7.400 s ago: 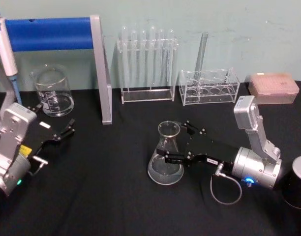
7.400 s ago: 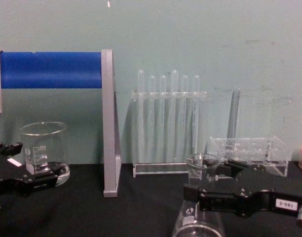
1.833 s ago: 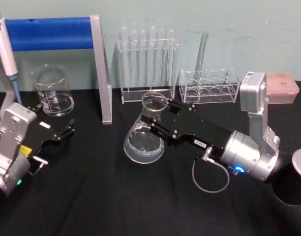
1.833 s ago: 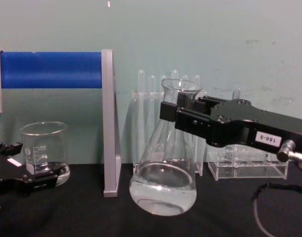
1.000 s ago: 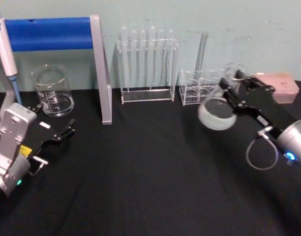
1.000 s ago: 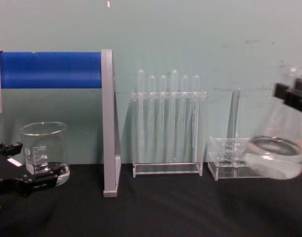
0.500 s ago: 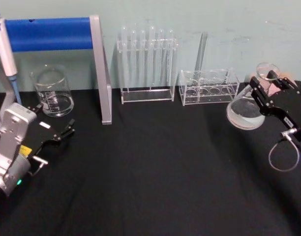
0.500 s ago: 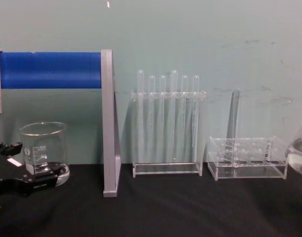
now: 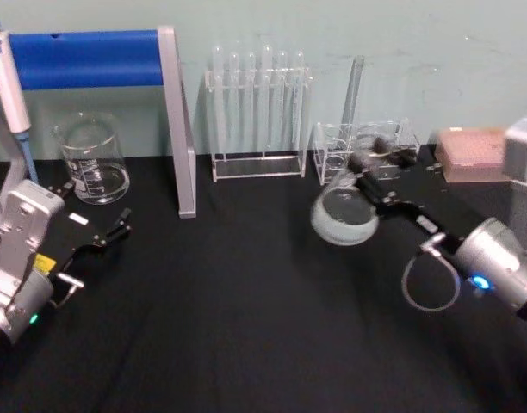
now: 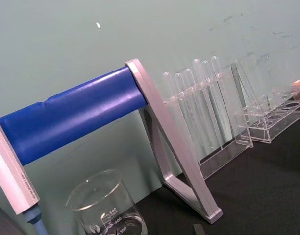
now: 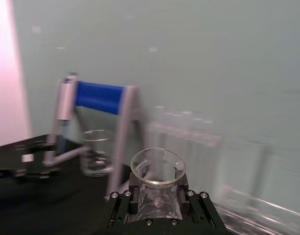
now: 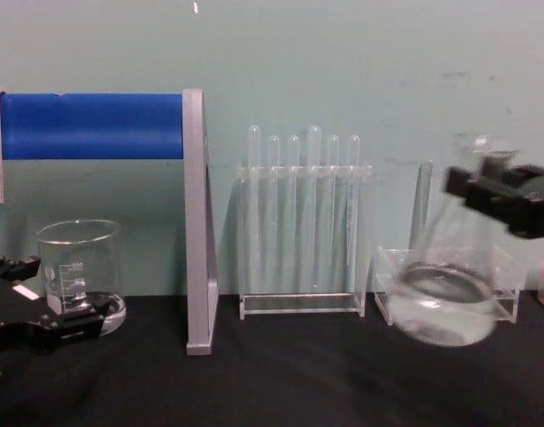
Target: Grasp the erlenmeyer flask with one hand, shake it three times, then place it back.
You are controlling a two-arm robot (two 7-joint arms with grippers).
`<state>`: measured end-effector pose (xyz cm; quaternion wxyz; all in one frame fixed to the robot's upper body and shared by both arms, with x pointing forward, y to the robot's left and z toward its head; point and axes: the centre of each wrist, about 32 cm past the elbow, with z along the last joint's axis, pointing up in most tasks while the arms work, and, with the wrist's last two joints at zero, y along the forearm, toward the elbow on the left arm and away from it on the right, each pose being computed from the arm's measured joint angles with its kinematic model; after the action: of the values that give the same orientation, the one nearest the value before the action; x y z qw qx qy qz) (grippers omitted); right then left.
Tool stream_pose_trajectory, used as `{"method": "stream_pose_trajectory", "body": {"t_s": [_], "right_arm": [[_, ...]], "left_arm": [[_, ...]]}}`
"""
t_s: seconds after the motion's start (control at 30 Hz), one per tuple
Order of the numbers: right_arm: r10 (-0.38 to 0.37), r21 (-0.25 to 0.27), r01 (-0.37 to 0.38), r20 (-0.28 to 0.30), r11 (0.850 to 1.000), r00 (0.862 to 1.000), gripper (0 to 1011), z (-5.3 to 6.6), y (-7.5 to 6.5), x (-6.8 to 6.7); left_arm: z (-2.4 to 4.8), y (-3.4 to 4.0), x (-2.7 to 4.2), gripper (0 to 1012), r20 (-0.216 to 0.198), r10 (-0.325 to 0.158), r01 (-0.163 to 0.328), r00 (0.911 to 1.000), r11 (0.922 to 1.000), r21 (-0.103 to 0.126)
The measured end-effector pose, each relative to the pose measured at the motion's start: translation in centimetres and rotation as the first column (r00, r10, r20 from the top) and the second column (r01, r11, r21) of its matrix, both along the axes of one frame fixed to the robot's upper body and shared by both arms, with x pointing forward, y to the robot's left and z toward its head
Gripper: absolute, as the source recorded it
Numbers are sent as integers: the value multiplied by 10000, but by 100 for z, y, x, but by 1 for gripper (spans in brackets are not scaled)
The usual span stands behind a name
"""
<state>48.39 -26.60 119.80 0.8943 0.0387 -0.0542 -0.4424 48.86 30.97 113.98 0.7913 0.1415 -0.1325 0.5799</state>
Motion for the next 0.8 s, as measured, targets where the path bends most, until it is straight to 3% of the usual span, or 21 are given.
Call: {"method": "stream_pose_trajectory", "body": {"t_s": [0.1,0.2,0.23,0.3,0.43,0.63,0.8], "right_arm": [[677,-12,-677,-51,9977,9977,448,-8,103,42],[1737,-35,-1737,-127,9848,9847,448,-21,263,101],[1737,-35,-1737,-127,9848,9847,448,-21,263,101],[2411,-46,-2412,-165,9705,9704,448,-30,370,135],[2974,-50,-2975,-178,9547,9546,448,-32,465,164],[3316,-41,-3317,-184,9434,9432,448,-34,531,177],[3115,-27,-3116,-142,9502,9501,448,-29,502,183]], "left_arm": [[0,0,0,1001,0,1,-1,10000,10000,0],[0,0,0,1001,-1,0,0,10000,10000,0],[0,0,0,1001,-1,0,0,10000,10000,0],[0,0,0,1001,-1,0,0,10000,10000,0],[0,0,0,1001,-1,0,0,10000,10000,0],[0,0,0,1001,-1,0,0,10000,10000,0],[0,0,0,1001,-1,0,0,10000,10000,0]]}}
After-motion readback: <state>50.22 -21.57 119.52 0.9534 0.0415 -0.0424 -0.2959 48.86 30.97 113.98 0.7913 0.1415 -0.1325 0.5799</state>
